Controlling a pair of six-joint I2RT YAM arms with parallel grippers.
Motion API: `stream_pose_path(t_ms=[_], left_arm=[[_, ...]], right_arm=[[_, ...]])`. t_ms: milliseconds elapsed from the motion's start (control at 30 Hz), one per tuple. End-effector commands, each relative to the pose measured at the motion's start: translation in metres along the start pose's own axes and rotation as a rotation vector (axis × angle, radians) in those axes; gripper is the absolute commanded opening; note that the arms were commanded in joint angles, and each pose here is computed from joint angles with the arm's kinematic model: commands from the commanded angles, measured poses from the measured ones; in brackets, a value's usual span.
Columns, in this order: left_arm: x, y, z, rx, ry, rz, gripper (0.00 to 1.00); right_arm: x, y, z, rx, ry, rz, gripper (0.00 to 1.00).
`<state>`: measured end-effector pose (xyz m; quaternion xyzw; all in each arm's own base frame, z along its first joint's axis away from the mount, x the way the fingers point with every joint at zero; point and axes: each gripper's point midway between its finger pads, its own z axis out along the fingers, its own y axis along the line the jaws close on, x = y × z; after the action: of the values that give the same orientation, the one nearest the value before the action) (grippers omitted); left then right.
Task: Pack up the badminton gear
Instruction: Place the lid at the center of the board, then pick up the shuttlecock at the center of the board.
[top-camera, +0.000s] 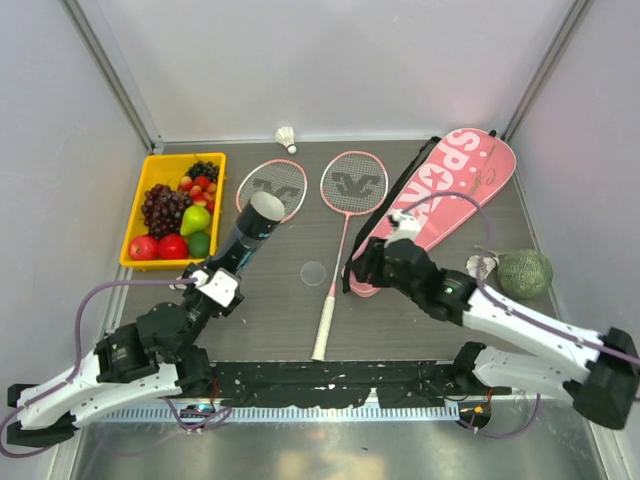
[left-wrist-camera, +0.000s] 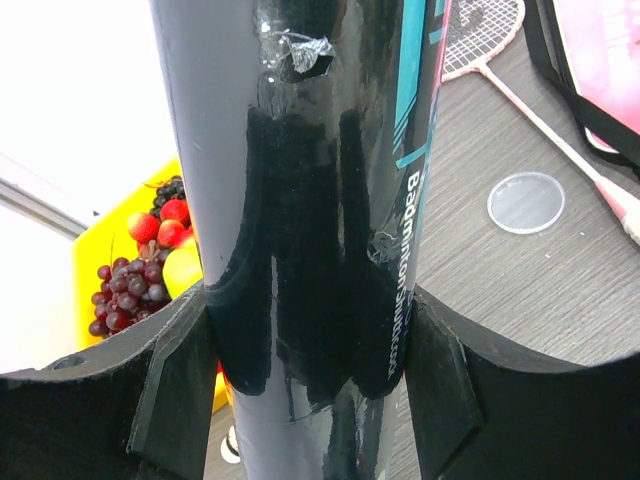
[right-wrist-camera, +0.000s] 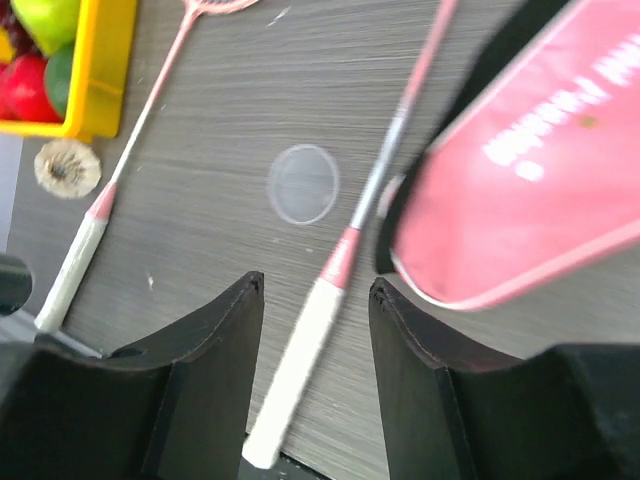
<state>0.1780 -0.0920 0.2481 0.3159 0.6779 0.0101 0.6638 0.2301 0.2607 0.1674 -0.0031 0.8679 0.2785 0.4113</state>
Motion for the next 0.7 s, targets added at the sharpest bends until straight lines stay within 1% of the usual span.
stream_pose_path(t_ms=[0, 100, 167, 300, 400, 467, 667], left_arm=[[-0.014, -0.002, 0.001, 0.018, -0.032, -0.035, 0.0], [-0.015, -0.004, 0.002, 0.032, -0.027, -0.029, 0.0], [-0.014, -0.007, 0.003, 0.044, -0.023, -0.024, 0.0], [-0.014, -0.012, 0.004, 0.063, -0.021, -0.018, 0.0], [-0.014, -0.012, 0.004, 0.061, -0.017, -0.015, 0.0], [-0.013, -0.012, 0.005, 0.06, -0.014, -0.016, 0.0], [-0.012, -0.014, 0.006, 0.068, -0.007, -0.006, 0.0]], right_arm=[[-0.009, -0.064, -0.042, 0.2, -0.151, 0.161, 0.52], [-0.007, -0.101, -0.064, 0.298, -0.217, 0.241, 0.52], [-0.009, -0.128, -0.081, 0.383, -0.289, 0.28, 0.52], [-0.005, -0.17, -0.104, 0.531, -0.353, 0.326, 0.52], [0.002, -0.195, -0.114, 0.635, -0.355, 0.347, 0.51], [0.005, -0.204, -0.115, 0.674, -0.346, 0.353, 0.51], [0.011, -0.219, -0.113, 0.738, -0.327, 0.363, 0.5]])
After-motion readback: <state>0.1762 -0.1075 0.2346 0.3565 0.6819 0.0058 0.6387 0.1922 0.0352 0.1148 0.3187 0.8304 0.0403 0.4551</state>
